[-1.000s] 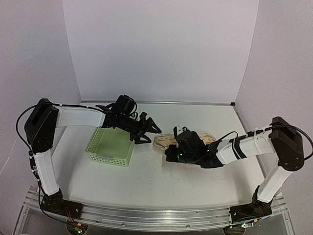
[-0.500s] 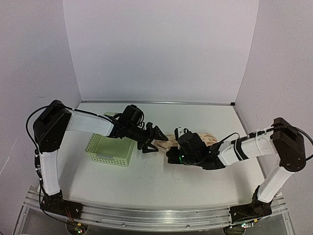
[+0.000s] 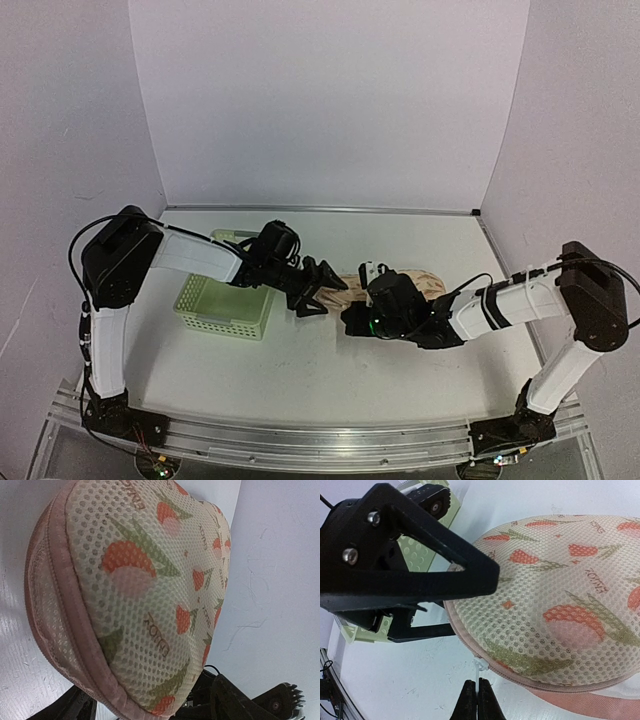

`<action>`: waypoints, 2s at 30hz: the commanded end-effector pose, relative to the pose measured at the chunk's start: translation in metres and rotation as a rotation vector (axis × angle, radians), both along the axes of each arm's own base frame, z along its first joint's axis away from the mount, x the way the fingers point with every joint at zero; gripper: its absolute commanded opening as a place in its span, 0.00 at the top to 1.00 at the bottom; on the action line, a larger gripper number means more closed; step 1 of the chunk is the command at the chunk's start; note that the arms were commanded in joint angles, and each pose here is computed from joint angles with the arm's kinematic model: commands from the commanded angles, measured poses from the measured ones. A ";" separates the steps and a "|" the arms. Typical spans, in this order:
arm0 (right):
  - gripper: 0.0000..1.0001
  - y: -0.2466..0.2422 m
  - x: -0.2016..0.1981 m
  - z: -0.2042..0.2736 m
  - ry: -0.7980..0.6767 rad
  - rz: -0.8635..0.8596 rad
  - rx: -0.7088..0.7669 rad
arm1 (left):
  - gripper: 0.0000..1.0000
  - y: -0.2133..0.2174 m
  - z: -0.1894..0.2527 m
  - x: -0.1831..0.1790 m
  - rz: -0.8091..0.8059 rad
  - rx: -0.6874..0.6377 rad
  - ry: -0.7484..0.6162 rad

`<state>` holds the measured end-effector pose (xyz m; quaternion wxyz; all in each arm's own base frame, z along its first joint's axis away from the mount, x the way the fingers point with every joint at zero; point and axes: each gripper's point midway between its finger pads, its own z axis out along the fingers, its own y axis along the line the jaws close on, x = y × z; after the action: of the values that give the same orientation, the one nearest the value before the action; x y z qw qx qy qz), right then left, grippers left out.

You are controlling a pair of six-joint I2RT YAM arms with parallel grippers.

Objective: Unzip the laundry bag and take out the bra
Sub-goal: Hold the laundry bag at the center of the board, then unzip the zipper of the laundry bag.

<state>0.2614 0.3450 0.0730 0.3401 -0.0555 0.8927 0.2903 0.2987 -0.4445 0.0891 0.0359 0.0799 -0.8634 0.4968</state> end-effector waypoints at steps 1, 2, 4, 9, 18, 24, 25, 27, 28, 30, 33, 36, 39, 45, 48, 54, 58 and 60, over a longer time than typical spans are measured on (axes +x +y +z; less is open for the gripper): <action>1.00 0.010 0.003 0.031 -0.059 0.029 0.098 | 0.24 -0.012 0.009 0.013 0.027 -0.034 -0.022; 1.00 0.010 0.002 0.031 -0.058 0.031 0.098 | 0.26 -0.011 0.009 0.014 0.036 -0.031 -0.024; 1.00 0.010 0.001 0.028 -0.053 0.039 0.096 | 0.34 -0.011 0.011 0.017 0.045 -0.032 -0.032; 1.00 0.006 -0.003 0.024 -0.045 0.041 0.099 | 0.56 -0.009 0.008 0.020 0.049 -0.030 -0.029; 1.00 -0.005 -0.008 0.021 -0.041 0.026 0.093 | 1.00 -0.004 0.015 0.027 0.062 -0.037 -0.050; 1.00 -0.026 -0.010 0.014 -0.052 -0.022 0.058 | 1.00 0.000 0.029 0.030 0.052 -0.059 -0.086; 1.00 -0.030 -0.011 0.013 -0.054 -0.030 0.052 | 1.00 0.000 0.032 0.030 0.046 -0.064 -0.091; 1.00 -0.040 -0.011 0.012 -0.054 -0.050 0.044 | 1.00 0.001 0.038 0.029 0.033 -0.075 -0.105; 1.00 -0.047 -0.011 0.008 -0.049 -0.060 0.035 | 1.00 0.002 0.040 0.028 0.028 -0.078 -0.113; 1.00 -0.059 -0.010 0.006 -0.050 -0.083 0.028 | 1.00 0.004 0.044 0.027 0.018 -0.083 -0.126; 1.00 -0.078 -0.009 0.002 -0.044 -0.114 0.014 | 1.00 0.008 0.045 0.026 0.006 -0.085 -0.135; 1.00 -0.098 -0.007 -0.003 -0.034 -0.148 -0.007 | 1.00 0.013 0.047 0.025 -0.003 -0.088 -0.147; 1.00 -0.115 -0.007 -0.008 -0.029 -0.177 -0.024 | 1.00 0.020 0.050 0.026 0.002 -0.086 -0.164; 1.00 -0.145 -0.015 -0.018 -0.004 -0.235 -0.061 | 1.00 0.033 0.056 0.033 0.018 -0.085 -0.188; 1.00 -0.159 -0.020 -0.024 0.015 -0.274 -0.072 | 1.00 0.040 0.058 0.040 0.026 -0.086 -0.200; 1.00 -0.179 -0.028 -0.029 0.037 -0.335 -0.101 | 1.00 0.049 0.066 0.059 0.022 -0.077 -0.249; 1.00 -0.180 -0.032 -0.026 0.039 -0.329 -0.086 | 1.00 0.041 0.066 0.070 -0.011 -0.049 -0.271; 1.00 -0.175 -0.034 -0.023 0.036 -0.301 -0.063 | 1.00 0.036 0.067 0.076 -0.026 -0.041 -0.277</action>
<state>0.2300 0.1788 0.0502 0.3573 0.0645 0.9061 0.2171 0.3475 -0.3995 0.1237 -0.0253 0.0383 -0.8588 0.5102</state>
